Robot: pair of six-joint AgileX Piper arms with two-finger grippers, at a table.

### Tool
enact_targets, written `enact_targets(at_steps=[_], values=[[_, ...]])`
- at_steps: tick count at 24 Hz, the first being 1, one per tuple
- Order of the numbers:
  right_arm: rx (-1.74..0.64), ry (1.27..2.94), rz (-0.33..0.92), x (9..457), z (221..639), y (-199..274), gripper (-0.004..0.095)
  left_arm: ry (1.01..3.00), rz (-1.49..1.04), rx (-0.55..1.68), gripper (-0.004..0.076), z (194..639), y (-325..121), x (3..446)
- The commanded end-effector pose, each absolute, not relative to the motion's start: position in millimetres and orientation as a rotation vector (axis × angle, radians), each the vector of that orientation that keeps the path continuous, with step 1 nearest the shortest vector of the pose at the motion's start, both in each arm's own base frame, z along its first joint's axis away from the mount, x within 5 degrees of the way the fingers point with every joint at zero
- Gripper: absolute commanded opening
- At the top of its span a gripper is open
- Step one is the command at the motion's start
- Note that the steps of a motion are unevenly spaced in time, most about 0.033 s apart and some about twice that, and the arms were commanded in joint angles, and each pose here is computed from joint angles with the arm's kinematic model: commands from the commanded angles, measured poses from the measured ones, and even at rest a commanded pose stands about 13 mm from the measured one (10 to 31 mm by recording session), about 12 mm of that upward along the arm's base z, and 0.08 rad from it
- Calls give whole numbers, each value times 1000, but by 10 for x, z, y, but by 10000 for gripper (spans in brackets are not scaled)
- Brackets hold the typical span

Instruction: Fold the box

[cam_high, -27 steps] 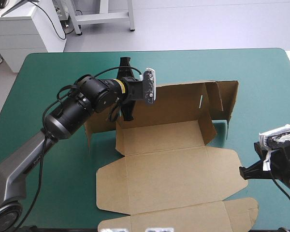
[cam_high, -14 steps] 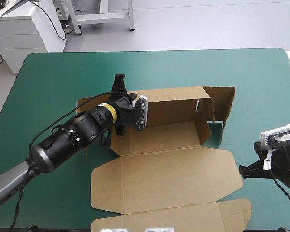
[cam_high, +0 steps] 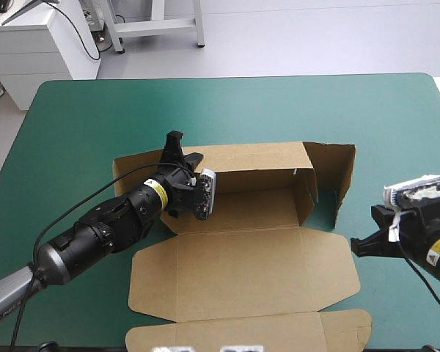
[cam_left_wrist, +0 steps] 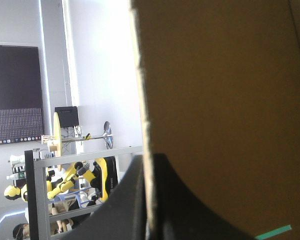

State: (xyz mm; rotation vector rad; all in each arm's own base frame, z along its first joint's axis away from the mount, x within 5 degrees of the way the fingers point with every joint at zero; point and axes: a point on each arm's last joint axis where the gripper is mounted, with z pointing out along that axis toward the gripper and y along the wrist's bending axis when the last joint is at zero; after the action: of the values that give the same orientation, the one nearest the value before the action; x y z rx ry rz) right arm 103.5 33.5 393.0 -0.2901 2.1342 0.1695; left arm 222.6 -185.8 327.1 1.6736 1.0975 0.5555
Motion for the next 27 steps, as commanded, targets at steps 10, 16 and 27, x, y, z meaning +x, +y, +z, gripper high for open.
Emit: enact_targets(at_steps=[10, 16, 27], values=[[-325, 2043, 63, 1880, 4608, 608, -2, 1064, 561, 1612, -8, 3446, -1834, 2182], [-324, 2157, 19, 2498, 4619, 811, -6, 1108, 532, 1582, -8, 3442, -1829, 2184], [-197, 2451, 154, 3519, 4091, 524, -21, 1125, 524, 1571, -8, 3441, -1825, 2186]])
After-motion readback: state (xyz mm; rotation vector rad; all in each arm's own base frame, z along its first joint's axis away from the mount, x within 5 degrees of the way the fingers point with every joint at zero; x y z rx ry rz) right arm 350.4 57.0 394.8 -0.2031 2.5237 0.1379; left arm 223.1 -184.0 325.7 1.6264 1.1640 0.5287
